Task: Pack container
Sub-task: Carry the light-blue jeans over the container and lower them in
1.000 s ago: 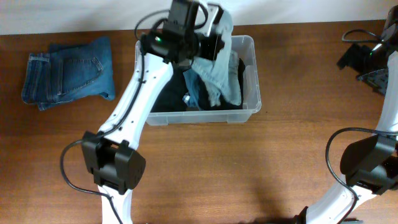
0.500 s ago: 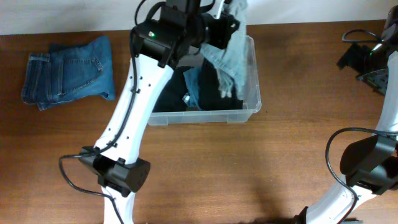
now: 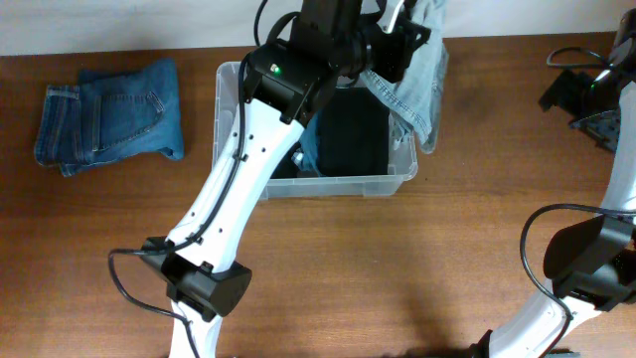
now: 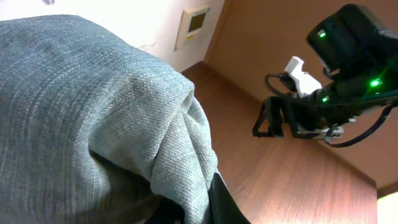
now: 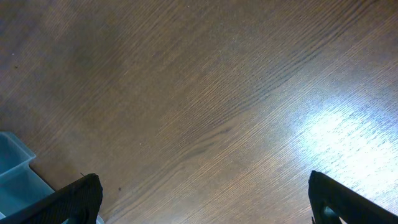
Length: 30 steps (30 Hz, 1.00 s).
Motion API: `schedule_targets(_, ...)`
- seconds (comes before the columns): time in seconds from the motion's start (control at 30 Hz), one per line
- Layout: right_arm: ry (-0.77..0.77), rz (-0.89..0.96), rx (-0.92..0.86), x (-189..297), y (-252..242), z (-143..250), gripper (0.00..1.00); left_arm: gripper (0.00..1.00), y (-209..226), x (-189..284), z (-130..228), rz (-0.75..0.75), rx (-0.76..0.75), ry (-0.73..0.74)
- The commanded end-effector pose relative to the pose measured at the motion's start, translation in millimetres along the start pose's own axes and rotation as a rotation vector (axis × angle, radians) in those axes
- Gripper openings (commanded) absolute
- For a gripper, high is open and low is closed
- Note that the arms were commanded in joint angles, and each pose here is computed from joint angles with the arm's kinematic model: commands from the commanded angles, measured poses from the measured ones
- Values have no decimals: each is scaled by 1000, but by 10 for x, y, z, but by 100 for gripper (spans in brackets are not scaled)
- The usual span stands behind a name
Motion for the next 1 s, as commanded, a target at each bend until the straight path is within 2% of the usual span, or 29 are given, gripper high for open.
schedule_targets(0.0, 11, 0, 0, -34, 6, 15, 99, 1, -184, 96, -166, 44, -28, -53)
schedule_targets(0.27, 11, 0, 0, -34, 6, 15, 98, 1, -202, 99, -286, 39, -38, -106)
schedule_targets(0.67, 11, 0, 0, -34, 6, 15, 99, 1, 61, -262, 89, 5, 32, 6)
schedule_targets(0.97, 11, 0, 0, -34, 6, 15, 98, 1, 205, -293, 188, -22, 52, 44)
Point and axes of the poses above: each gripper's point midway between its finger pads, its own x axis back along the fingers, its own y axis along the line the jaws close on, z = x × y, the point moved 1 cm from there along x, back along the fingers, and after that the axes turned 10 degrees about x, right-handed, at the moved point
